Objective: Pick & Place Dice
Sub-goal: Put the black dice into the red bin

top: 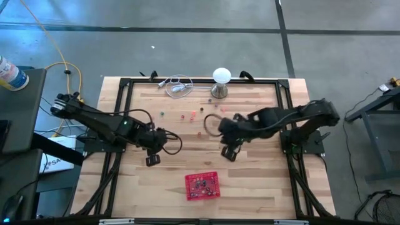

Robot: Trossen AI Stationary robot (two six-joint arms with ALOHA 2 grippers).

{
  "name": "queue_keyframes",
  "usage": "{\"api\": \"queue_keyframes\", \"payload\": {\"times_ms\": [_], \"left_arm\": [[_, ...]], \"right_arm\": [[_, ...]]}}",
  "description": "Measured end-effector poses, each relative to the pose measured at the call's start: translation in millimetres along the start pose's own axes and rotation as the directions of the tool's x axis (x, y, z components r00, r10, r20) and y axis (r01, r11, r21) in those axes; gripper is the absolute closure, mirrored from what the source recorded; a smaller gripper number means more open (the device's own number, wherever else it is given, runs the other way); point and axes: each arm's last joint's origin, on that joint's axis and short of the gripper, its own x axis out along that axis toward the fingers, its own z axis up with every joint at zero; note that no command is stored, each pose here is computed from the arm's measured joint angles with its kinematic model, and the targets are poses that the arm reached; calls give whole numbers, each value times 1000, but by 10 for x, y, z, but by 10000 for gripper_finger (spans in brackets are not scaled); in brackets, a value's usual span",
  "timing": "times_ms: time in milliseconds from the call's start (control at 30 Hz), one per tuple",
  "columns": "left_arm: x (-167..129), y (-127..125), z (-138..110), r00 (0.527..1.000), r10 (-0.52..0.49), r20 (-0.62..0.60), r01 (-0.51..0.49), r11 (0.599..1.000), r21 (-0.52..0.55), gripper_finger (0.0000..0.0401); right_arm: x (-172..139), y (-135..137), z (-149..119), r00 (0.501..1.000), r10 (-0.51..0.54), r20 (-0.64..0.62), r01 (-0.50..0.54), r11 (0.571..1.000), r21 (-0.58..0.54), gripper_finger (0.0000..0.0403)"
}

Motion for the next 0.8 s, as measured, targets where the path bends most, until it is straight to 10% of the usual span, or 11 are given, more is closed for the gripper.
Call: {"api": "queue_keyframes", "payload": {"times_ms": [533, 800], "left_arm": [[55, -134, -11, 996, 53, 67, -24, 928, -373, 360], [125, -489, -49, 988, -72, 134, 113, 937, -332, 360]], "right_arm": [[828, 1025, -408, 969, 38, -244, -13, 995, 100, 374], [1301, 1225, -539, 968, 47, -248, 2, 982, 191, 326]]}}
